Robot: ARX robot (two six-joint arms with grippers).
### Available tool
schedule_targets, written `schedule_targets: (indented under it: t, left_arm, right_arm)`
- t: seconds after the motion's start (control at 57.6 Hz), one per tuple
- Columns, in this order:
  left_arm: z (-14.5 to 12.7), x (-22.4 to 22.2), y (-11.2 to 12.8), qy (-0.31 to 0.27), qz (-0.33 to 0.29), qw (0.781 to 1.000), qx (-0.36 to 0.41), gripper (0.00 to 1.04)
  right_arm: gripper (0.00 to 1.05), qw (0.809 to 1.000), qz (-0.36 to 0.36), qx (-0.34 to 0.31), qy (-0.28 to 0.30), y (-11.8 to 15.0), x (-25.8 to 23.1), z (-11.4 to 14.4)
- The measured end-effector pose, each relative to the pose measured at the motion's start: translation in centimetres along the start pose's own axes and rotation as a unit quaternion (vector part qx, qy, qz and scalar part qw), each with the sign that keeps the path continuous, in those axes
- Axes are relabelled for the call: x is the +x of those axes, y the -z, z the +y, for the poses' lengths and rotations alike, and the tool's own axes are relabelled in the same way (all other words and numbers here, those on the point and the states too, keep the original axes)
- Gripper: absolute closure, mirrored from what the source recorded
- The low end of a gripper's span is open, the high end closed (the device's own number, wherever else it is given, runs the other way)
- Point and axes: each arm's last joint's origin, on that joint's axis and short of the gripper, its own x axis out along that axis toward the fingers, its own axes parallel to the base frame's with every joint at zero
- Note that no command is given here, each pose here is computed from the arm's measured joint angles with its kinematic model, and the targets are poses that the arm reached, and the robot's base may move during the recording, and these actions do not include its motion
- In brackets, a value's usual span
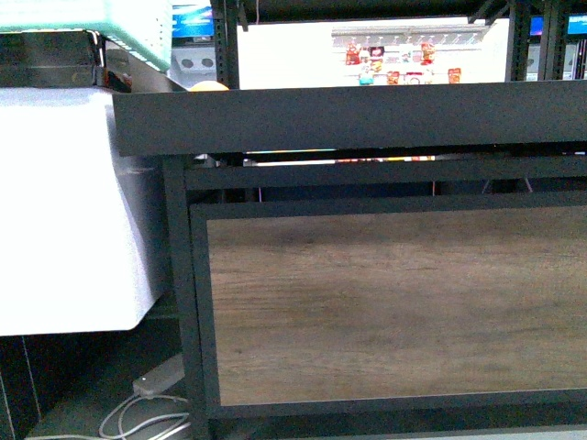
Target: Pick lemon from shelf
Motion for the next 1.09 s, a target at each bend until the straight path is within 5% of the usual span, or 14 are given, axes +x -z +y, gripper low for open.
schedule_targets:
  t: [1.093]
  left_arm:
    - [0.00,0.00,0.00,0.000,0.000,1.000,0.000,0.08]
  right_arm:
    - [0.07,1.000,0.000,0.000,0.000,0.00,0.00,0.00]
